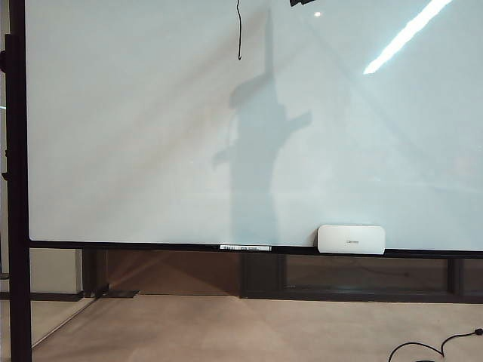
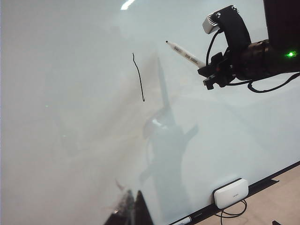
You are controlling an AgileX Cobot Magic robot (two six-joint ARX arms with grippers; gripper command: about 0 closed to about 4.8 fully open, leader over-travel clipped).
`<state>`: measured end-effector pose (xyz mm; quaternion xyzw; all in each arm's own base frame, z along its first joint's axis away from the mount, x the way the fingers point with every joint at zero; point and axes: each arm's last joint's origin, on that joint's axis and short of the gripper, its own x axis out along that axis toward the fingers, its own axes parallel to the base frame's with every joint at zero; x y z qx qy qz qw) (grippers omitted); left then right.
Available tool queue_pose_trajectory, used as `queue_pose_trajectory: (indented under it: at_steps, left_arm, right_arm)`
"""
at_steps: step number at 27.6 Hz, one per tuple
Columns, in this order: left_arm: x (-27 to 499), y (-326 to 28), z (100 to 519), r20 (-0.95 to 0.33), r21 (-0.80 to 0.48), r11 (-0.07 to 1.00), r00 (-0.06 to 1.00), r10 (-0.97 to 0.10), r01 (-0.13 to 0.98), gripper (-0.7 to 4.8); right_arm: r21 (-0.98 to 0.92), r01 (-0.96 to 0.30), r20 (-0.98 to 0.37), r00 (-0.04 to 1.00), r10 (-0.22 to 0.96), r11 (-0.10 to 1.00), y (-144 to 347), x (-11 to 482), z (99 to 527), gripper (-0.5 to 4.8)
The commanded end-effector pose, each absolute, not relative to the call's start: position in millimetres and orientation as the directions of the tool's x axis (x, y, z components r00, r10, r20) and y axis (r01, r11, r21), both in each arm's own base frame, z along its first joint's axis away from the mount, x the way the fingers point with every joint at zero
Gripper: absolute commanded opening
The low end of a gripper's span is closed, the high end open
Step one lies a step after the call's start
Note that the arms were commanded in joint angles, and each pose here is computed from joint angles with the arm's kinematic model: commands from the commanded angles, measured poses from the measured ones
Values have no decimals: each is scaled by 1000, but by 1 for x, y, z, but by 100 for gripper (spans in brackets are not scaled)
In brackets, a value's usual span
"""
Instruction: Reach to the right to find the marker pen, pick it up, and write the number 16 on the whiteboard.
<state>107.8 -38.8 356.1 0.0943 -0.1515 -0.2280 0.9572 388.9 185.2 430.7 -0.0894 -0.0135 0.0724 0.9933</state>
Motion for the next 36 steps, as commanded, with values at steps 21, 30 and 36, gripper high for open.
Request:
queue_pose_trajectory:
  at_steps: [21,30,36]
  left_arm:
    - [106,-40,360,264,259,857,821,-507,445,-5]
    - [106,-39,360,265,263,862,827,-496,433,-5]
    - [106,-39,360,266,262,869,834,-484,421,-6]
  right_arm:
    - [-138,-64,125,989,82,988,174,410,424,-1]
    - [-141,-55,113,991,71,988,174,413,420,-1]
    - [-141,-41,107,993,56,989,173,413,419,-1]
